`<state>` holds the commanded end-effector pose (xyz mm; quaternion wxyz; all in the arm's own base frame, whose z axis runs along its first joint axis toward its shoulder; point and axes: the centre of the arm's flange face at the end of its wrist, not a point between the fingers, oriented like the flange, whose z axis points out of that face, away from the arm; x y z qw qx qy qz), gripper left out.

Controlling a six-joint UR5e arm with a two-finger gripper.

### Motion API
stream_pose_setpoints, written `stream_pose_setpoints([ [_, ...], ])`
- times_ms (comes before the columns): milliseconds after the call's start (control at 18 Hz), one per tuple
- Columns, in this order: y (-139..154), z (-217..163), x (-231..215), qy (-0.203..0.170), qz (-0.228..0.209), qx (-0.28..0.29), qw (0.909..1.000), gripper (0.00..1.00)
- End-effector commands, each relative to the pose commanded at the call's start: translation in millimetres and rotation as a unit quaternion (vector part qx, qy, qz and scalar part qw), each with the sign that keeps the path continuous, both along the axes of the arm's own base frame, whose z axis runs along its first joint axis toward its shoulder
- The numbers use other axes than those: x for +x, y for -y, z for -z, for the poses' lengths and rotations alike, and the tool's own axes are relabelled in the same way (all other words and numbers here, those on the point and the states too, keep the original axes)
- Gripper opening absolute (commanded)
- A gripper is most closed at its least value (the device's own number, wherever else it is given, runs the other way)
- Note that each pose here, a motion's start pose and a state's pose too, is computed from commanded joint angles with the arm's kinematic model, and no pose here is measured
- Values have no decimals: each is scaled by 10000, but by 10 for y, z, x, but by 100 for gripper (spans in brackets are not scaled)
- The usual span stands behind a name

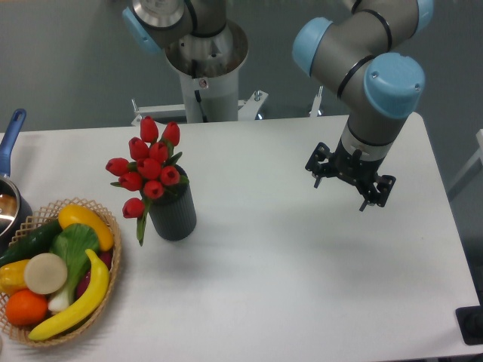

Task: Pick up the flowers from the vase

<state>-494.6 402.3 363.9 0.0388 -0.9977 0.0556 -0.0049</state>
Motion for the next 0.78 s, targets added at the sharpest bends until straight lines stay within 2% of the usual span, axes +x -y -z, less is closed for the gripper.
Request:
stream_pose_setpoints([
  [333,14,-23,42,-93,-37,82,9999,100],
  [500,123,-73,239,-131,-51,143,9998,100],
  [667,259,-87,587,-227,-193,810,9963,100],
  [778,328,-189,825,-265,-193,1013,9943,100],
])
